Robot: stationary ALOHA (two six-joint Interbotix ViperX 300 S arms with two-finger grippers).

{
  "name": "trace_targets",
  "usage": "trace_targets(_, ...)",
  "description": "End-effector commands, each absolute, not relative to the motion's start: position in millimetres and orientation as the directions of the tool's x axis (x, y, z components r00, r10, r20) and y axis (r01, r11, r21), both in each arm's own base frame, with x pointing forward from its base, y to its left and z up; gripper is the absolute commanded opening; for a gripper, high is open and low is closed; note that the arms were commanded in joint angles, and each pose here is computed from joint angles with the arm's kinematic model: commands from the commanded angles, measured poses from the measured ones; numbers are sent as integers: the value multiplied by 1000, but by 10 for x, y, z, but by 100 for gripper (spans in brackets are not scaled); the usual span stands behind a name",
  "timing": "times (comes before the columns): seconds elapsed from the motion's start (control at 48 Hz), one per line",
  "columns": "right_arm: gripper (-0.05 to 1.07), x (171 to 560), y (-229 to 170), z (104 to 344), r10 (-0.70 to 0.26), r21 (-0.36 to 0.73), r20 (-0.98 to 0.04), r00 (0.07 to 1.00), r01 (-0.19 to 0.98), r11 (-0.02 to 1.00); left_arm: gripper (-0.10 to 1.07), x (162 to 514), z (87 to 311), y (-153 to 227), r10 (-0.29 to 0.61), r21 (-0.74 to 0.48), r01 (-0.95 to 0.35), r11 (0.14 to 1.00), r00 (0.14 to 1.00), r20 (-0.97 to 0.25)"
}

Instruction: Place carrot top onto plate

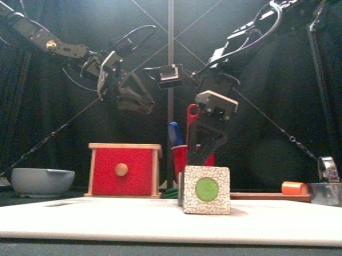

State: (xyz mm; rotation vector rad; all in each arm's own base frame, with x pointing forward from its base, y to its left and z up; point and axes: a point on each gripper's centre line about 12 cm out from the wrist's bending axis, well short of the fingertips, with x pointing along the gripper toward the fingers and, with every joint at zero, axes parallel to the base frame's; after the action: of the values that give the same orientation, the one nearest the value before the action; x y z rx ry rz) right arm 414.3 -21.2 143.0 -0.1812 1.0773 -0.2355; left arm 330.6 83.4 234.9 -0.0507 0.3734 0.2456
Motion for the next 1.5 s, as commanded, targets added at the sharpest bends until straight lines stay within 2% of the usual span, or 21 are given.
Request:
trace_targets(0.0,96,4225,-276,1516,-291,-271,-831,475,112,956,76,3290,2453,841,234,-4,-250,968,913,-334)
trace_targets(0.25,92,4251,-473,1344,-317,-292,-842,437,126,948,76,3089,2523,810,242,-4,-256,967,921,-306)
trace_targets(0.5,82,4281,-617,1367,-331,-292,-835,439,155,944,76,2886,2535,752,242,-1,-253,967,926,-289)
trace_targets(0.938,80,4379,-606,1203,-316,-281,-846,430,145,949,76,2842,2473,750,244,-1,-256,967,922,-302)
trace_targets(1.25,64,4332,-596,1147,-309,-271,-857,412,149,951,76,2836,2472,753,245,-3,-258,966,921,-302)
trace_targets(1.479,56,4338,-587,1203,-307,-264,-852,424,158,951,76,2839,2478,754,246,-4,-259,966,922,-301)
